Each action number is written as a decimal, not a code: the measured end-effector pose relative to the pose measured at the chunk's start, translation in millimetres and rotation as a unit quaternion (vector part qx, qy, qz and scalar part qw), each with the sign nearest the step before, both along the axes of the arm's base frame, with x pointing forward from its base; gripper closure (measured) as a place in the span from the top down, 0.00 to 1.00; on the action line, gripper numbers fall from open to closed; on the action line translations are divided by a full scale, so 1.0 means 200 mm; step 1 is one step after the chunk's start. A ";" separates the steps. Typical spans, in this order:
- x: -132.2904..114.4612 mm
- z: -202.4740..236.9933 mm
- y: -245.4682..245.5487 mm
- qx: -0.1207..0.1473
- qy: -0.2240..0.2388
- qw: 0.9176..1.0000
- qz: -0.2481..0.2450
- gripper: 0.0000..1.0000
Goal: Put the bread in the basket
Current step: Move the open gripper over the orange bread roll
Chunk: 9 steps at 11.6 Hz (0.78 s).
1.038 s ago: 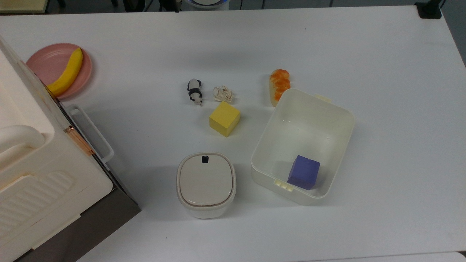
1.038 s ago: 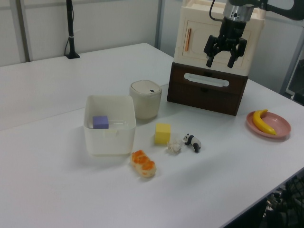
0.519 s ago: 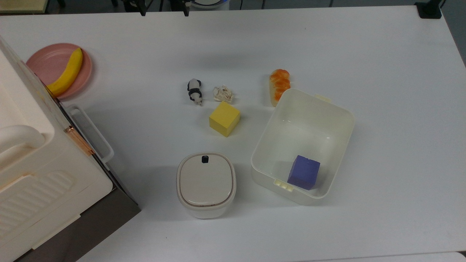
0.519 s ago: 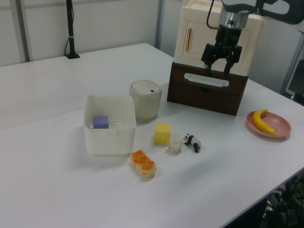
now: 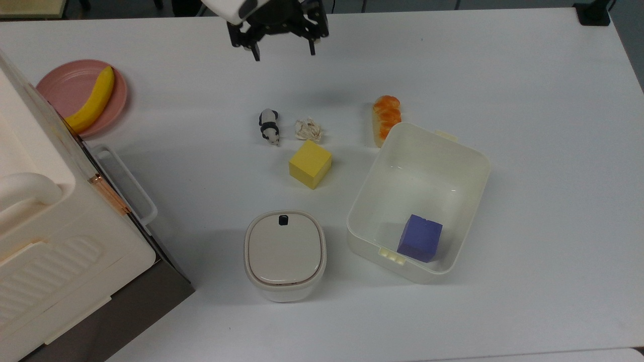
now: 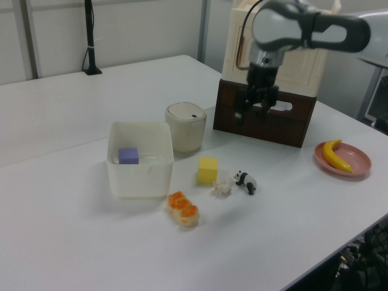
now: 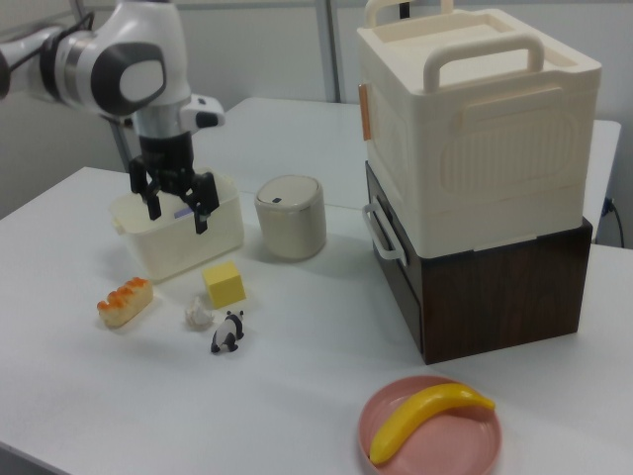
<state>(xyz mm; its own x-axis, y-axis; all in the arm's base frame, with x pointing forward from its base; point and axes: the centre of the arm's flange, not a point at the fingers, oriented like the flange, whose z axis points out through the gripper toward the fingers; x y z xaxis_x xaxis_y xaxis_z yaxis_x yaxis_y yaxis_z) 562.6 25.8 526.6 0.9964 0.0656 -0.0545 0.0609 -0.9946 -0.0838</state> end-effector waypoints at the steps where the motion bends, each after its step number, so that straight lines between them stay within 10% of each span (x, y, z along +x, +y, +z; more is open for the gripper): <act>1: -0.01 -0.05 0.05 -0.008 -0.004 1.000 0.001 1.00; 9: -0.22 -0.41 0.51 -0.016 -0.021 0.998 0.053 1.00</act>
